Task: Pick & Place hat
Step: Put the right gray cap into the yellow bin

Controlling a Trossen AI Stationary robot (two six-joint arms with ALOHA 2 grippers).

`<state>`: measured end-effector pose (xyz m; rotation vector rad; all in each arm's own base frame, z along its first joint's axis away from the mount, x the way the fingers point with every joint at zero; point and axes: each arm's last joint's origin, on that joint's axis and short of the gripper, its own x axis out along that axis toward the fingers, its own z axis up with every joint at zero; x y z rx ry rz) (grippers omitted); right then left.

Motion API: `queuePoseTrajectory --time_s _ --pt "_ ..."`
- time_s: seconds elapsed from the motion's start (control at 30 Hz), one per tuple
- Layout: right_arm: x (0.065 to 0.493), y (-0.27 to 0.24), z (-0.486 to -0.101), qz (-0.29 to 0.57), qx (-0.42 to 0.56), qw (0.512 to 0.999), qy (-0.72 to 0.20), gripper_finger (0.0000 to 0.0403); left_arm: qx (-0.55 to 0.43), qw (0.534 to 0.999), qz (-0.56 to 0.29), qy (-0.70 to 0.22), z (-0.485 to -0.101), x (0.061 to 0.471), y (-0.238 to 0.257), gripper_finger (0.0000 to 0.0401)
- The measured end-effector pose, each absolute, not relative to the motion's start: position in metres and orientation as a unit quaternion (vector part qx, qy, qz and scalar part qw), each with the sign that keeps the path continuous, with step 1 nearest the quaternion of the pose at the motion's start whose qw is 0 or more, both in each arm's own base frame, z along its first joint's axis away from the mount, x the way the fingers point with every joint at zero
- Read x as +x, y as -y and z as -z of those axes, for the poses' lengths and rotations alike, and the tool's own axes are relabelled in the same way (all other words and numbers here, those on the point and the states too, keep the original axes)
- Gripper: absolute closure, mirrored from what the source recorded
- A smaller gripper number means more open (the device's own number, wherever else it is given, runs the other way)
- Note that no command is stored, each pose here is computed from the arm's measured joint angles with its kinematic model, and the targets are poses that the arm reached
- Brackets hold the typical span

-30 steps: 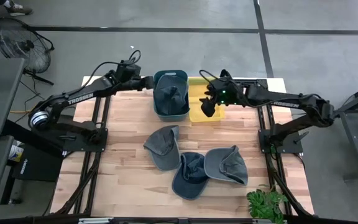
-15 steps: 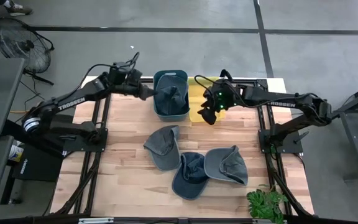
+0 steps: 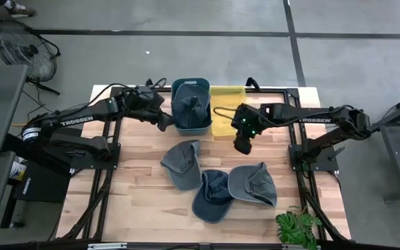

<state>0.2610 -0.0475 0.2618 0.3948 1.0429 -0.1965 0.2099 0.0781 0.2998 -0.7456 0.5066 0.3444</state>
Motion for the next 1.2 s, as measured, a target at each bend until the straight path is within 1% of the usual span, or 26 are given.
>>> queuePoseTrajectory --time_s 0.2,0.4,0.5,0.7,0.9,1.2 --pt "0.248 0.033 -0.255 0.037 0.139 0.807 -0.573 0.0221 -0.345 0.887 -0.165 -0.257 -0.298 0.216 -0.058 0.0210" --pt "0.235 0.027 -0.252 -0.028 0.117 0.770 -0.626 0.0234 -0.342 0.883 -0.166 -0.275 -0.296 0.218 -0.041 0.0210" --pt "0.230 0.027 -0.251 -0.053 0.102 0.757 -0.644 0.0235 -0.334 0.887 -0.162 -0.276 -0.296 0.219 -0.033 0.0210" --pt "0.229 0.027 -0.251 -0.099 0.082 0.756 -0.641 0.0223 -0.322 0.891 -0.157 -0.278 -0.296 0.221 -0.021 0.0210" --pt "0.227 0.025 -0.251 -0.124 0.066 0.752 -0.644 0.0207 -0.318 0.892 -0.164 -0.276 -0.296 0.221 -0.016 0.0210" --pt "0.224 0.023 -0.251 -0.118 0.034 0.740 -0.661 0.0171 -0.317 0.892 -0.167 -0.274 -0.296 0.221 -0.016 0.0210"
